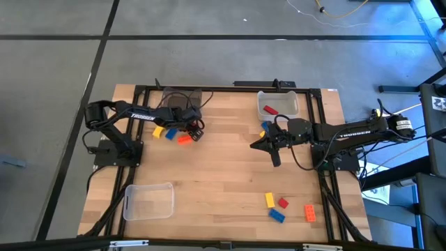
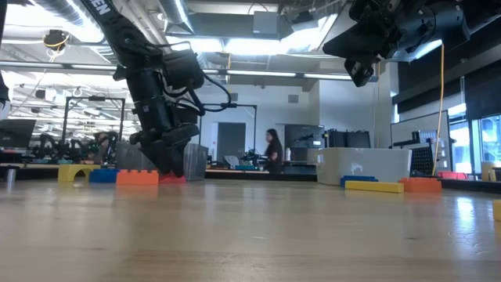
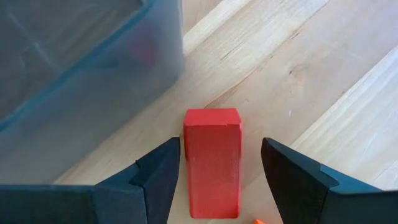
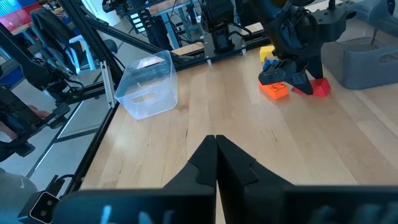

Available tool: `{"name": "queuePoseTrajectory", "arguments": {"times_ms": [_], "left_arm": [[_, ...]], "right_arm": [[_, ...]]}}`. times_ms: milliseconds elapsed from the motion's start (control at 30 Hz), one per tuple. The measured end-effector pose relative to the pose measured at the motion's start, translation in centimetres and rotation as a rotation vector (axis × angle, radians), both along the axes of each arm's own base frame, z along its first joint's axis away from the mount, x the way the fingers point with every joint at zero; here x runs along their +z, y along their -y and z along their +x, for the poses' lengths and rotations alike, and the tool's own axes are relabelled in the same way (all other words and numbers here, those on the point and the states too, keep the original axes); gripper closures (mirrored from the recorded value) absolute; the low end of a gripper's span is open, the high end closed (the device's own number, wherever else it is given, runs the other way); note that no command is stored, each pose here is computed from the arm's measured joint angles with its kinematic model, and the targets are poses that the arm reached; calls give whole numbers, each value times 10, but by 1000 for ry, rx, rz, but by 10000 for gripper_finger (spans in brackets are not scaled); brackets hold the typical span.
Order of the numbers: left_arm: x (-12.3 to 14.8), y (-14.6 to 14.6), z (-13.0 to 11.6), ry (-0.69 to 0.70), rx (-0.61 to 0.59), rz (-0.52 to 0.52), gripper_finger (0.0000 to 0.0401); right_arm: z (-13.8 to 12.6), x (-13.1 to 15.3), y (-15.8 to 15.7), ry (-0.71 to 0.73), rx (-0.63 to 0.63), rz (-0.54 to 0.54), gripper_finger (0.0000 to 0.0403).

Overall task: Sort & place blocks by color
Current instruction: Put the red triangular block into the gray bin

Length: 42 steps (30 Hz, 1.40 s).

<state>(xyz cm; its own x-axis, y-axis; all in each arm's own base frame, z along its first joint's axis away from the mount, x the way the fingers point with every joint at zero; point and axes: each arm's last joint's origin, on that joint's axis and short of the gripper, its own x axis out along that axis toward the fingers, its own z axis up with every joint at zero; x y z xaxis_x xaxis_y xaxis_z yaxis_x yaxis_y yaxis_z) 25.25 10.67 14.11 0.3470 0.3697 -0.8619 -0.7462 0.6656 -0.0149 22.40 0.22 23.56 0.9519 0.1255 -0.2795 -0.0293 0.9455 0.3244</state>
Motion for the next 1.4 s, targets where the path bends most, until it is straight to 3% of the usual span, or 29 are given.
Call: {"name": "queuePoseTrajectory", "arguments": {"times_ms": [467, 800, 1033, 1200, 1400], "left_arm": [[-12, 3, -9, -2, 27, -7, 196], [-11, 2, -6, 28, 28, 7, 281], [-9, 3, -6, 35, 21, -3, 283], [12, 8, -9, 119, -11, 10, 283], [63, 22, -19, 324, -77, 91, 283]], "right_arm": [[0, 0, 0, 1, 0, 0, 403], [0, 1, 0, 6, -1, 0, 403], [0, 1, 0, 9, 0, 0, 403], [0, 1, 0, 8, -1, 4, 403], [0, 2, 0, 19, -1, 3, 403]]}}
